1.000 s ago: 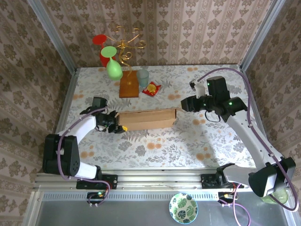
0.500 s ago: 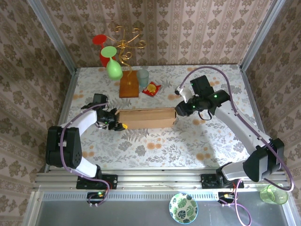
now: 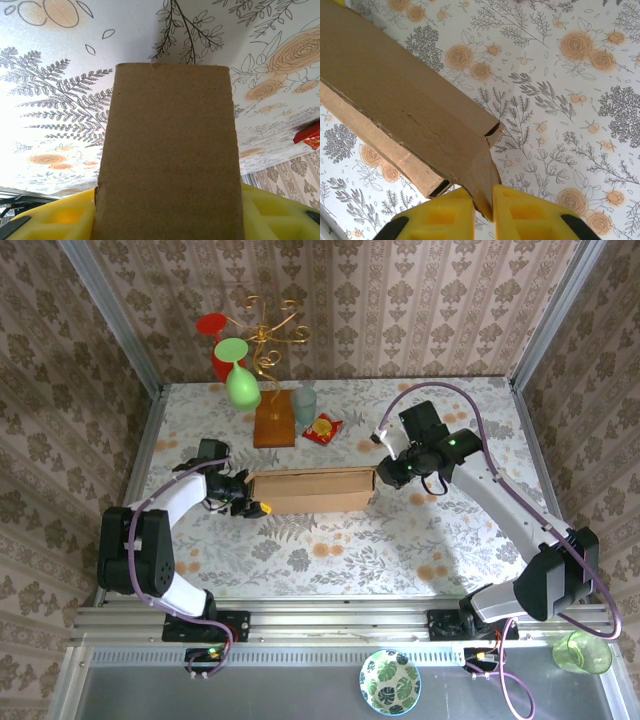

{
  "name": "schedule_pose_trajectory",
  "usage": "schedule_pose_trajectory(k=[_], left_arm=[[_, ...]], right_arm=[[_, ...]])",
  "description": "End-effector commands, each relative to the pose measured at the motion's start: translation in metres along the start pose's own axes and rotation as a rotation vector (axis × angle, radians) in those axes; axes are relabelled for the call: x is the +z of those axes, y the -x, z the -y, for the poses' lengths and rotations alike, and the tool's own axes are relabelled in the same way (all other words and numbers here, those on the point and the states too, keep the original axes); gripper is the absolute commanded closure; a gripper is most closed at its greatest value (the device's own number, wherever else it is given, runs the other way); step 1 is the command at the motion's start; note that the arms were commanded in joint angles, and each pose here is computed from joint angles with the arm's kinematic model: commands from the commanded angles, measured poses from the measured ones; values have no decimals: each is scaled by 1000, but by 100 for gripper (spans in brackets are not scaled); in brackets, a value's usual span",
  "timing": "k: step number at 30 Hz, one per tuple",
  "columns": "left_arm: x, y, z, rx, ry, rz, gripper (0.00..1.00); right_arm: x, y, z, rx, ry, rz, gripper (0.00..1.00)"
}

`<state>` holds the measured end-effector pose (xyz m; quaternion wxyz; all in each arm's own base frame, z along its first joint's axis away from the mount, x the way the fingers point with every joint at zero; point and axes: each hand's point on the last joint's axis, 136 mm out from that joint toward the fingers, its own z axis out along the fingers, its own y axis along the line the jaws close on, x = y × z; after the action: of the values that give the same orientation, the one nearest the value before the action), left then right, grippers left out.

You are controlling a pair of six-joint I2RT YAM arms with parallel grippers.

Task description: Fold the paper box

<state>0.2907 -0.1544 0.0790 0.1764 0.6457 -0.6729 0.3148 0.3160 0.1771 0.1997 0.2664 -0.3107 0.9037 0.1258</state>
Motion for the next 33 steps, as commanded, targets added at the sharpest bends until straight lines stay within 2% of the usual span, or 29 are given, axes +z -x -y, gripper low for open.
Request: schedule_pose_trajectory(k=[1,6,12,26,33], left_arm=[[4,17,-8,-34,36,66,77],[4,16,-8,-41,34,63,77],[5,17,-6,-56,29,63,77],[7,17,-4,-59,27,60,77],[9,17,-4,-61,29,57,77]], right_arm=[[4,-3,1,-3,-23,-37,89],[4,3,-3,18,-20,-13,100],[1,11,-9,104,-23,6,100],[2,15,-13,339,-28,-58,100],[4,22,-18,400,-22,-83,100]])
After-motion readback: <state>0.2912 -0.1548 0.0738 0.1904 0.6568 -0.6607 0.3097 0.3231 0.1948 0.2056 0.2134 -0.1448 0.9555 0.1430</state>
